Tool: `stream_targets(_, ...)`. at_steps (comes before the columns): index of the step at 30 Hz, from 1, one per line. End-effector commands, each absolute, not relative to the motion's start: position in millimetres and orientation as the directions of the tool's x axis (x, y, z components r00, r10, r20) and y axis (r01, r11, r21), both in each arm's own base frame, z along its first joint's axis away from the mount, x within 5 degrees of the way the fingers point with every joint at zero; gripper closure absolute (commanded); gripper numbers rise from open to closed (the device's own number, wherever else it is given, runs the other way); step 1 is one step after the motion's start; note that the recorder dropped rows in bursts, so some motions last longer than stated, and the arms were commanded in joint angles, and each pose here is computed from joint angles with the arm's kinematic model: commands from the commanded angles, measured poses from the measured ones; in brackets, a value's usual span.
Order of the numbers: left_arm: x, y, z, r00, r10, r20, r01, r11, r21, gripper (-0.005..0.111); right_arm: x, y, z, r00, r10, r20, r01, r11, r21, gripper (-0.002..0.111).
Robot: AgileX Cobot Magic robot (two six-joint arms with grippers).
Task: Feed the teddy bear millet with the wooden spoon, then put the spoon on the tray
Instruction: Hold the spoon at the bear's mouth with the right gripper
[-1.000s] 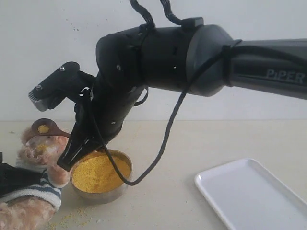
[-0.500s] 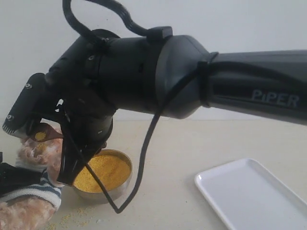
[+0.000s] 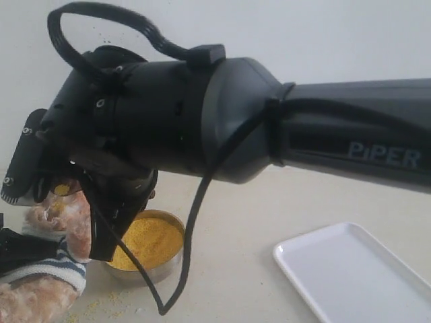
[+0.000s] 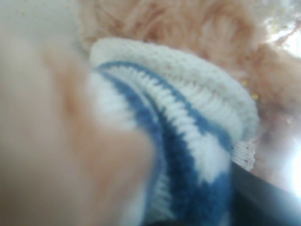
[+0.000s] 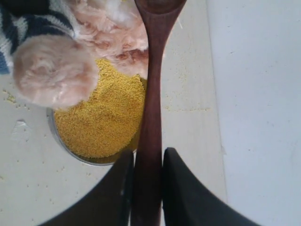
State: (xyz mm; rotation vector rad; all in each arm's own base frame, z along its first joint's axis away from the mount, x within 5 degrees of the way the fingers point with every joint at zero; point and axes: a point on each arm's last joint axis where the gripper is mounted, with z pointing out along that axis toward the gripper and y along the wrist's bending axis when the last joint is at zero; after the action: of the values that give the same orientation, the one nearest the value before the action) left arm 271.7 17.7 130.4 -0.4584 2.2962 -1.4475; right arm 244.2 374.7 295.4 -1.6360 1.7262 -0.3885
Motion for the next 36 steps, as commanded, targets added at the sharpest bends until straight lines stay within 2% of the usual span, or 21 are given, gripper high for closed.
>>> stream_targets(1, 274.6, 18.1, 135.6, -0.865, -0.480, -0.150, -0.052, 0.381, -0.923, 0.103, 235.7, 375.5, 286.1, 0.092, -0.973, -0.210, -0.696, 0.088, -0.712, 0.109)
stream_targets(8, 274.6, 18.1, 135.6, -0.865, -0.480, -0.150, -0.052, 0.381, -0.923, 0.103, 234.9, 370.2, 264.5, 0.041, -0.976, -0.216, -0.685, 0.130, -0.717, 0.109)
stream_targets(16, 275.6, 18.8, 135.3, -0.859, -0.487, -0.159, -0.050, 0.388, -0.920, 0.103, 236.8, 373.5, 268.1, 0.048, -0.962, -0.268, -0.651, 0.174, -0.739, 0.109)
stream_targets(31, 276.7, 21.1, 132.1, -0.850, -0.498, -0.173, -0.064, 0.424, -0.903, 0.103, 232.4, 378.9, 271.3, 0.106, -0.962, -0.252, -0.621, 0.134, -0.772, 0.109)
stream_targets(36, 276.5, 20.6, 132.9, -0.852, -0.495, -0.172, -0.059, 0.417, -0.907, 0.103, 226.3, 384.7, 276.9, 0.145, -0.959, -0.244, -0.562, 0.123, -0.818, 0.109)
